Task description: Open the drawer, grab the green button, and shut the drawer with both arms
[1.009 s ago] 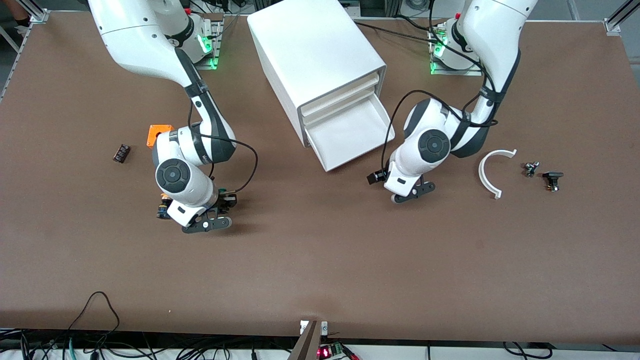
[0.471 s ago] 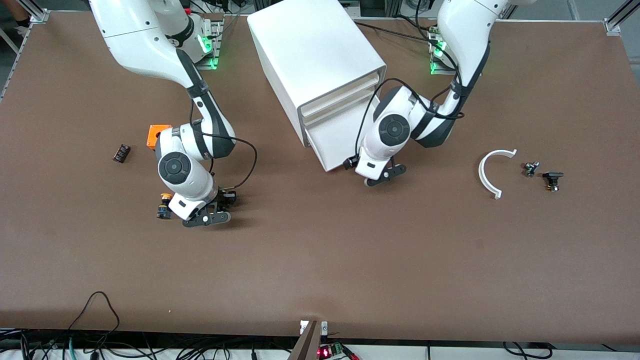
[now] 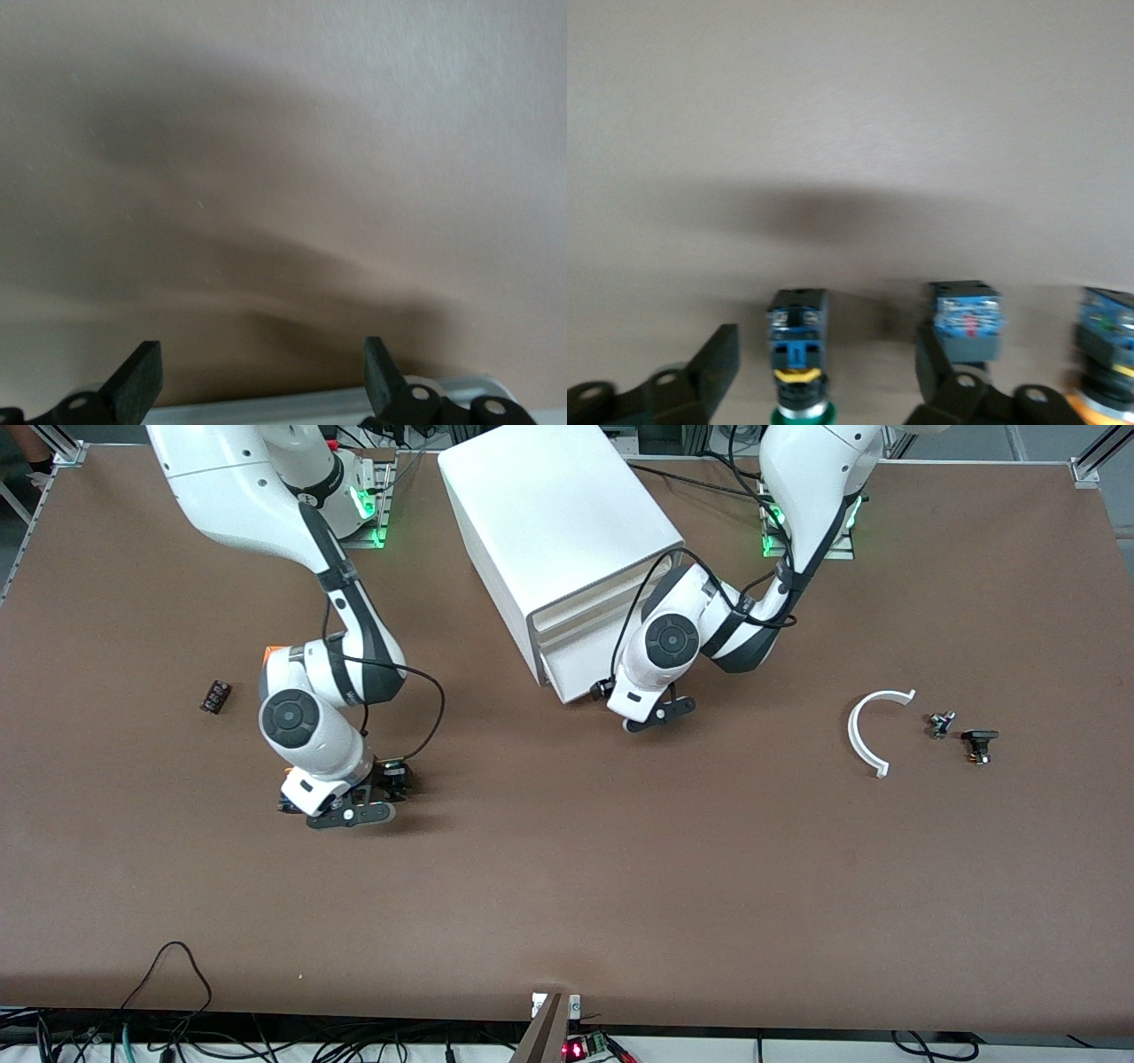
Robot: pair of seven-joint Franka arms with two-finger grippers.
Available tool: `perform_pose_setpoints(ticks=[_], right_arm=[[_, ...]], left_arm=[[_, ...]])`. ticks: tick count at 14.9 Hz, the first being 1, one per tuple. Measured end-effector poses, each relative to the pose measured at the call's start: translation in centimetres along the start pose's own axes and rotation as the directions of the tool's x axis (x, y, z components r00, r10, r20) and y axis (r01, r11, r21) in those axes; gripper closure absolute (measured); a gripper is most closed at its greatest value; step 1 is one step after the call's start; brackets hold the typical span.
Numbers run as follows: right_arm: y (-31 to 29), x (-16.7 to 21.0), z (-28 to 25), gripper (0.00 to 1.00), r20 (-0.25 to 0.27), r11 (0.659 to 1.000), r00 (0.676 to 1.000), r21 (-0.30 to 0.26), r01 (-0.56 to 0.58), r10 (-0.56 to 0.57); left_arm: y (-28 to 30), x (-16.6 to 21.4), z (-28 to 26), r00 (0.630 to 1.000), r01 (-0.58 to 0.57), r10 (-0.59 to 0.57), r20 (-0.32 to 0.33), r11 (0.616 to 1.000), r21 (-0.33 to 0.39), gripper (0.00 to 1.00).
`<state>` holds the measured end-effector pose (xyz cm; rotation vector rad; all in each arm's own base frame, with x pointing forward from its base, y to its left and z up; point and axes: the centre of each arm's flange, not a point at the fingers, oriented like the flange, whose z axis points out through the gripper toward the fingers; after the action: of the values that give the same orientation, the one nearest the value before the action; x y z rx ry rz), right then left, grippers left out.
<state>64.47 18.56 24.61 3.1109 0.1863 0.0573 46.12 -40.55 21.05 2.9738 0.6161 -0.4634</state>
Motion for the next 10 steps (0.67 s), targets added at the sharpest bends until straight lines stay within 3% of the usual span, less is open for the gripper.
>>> perform_pose_setpoints(ticks=[1,5,10], right_arm=[[1.3,0.2,-1.2,0.01,0.001,1.0,1.0,0.002,-0.019,0.019],[4.9,0.8,-6.7,0.0,-0.033,0.998,0.997,0.017,-0.068,0.069],[8.3,0.0,-12.8,0.0,-0.03,0.998,0.998,0.025,-0.062,0.063]], left_arm=[[0.2,-0.7,0.2,1.0,-0.005,0.005,0.014,1.0,0.003,0.0],[0.8,-3.0,0.8,0.997,-0.015,0.013,0.079,1.0,0.025,0.0],[1.5,-4.8,1.0,0.992,-0.018,0.016,0.124,1.0,0.011,0.0]])
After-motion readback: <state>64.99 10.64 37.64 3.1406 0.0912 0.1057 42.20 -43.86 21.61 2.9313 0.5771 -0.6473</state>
